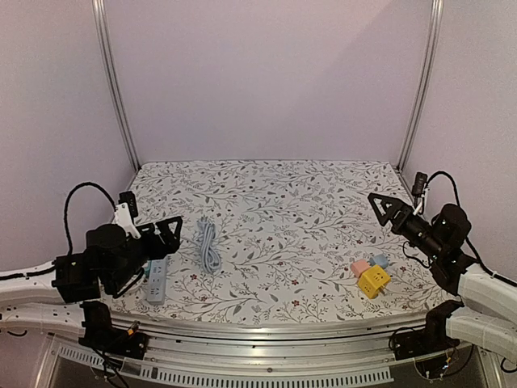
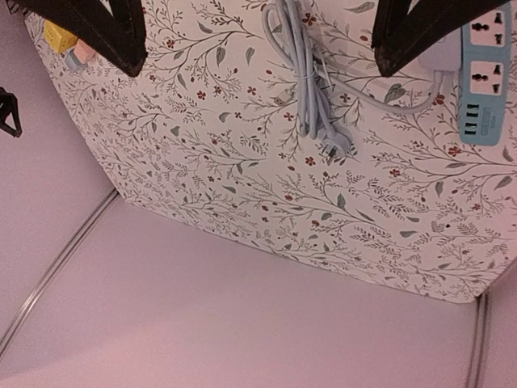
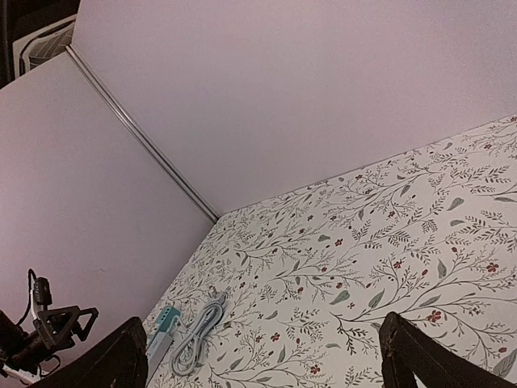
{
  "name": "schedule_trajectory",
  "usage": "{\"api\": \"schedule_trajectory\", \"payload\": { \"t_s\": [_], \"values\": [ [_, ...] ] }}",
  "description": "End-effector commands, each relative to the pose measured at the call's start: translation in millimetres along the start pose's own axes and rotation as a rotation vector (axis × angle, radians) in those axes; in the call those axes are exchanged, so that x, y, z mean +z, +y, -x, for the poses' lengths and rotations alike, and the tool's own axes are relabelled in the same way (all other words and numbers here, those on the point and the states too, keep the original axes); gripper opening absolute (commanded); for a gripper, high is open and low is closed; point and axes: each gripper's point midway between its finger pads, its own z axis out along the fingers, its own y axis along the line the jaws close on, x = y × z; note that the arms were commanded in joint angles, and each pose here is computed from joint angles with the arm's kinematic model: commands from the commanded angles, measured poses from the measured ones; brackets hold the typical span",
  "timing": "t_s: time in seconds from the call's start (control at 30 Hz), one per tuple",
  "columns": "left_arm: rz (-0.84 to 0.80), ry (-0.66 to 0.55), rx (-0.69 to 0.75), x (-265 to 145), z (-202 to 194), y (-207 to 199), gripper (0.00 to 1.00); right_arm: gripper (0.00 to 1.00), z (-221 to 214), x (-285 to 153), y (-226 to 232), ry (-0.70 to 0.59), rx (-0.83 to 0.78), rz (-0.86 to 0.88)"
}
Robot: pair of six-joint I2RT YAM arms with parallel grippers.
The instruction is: Insert the plug
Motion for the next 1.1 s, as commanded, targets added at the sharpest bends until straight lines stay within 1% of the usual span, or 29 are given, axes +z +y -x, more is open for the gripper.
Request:
{"api": "schedule_trajectory", "payload": {
  "t_s": [0.0, 0.13, 0.27, 0.43, 0.73, 0.93, 1.07],
  "values": [
    [0.026, 0.038, 0.041, 1, -16, 7, 0.97, 0.99, -3, -1, -10, 0.022, 0.033, -0.053],
    [0.023, 0.041, 0.053, 2, -18, 5, 0.97, 0.99, -4, 2, -21, 0.062, 0.072, -0.146],
    [0.025, 0.052, 0.063, 5, -21, 3, 0.97, 0.99, -10, 5, -16, 0.121, 0.09, -0.131],
    [0.029, 0.059, 0.066, 6, -23, 3, 0.97, 0.99, -16, 5, -26, 0.154, 0.132, -0.191],
    [0.081, 0.057, 0.058, 11, -26, 9, 0.95, 0.99, -31, 6, -20, 0.252, 0.138, -0.166],
    [0.145, 0.115, 0.116, 27, -42, 8, 0.91, 0.99, -41, 4, -28, 0.287, 0.157, -0.21],
    [0.167, 0.17, 0.138, 42, -58, 7, 0.87, 0.99, -47, 4, -40, 0.274, 0.145, -0.245]
  ]
}}
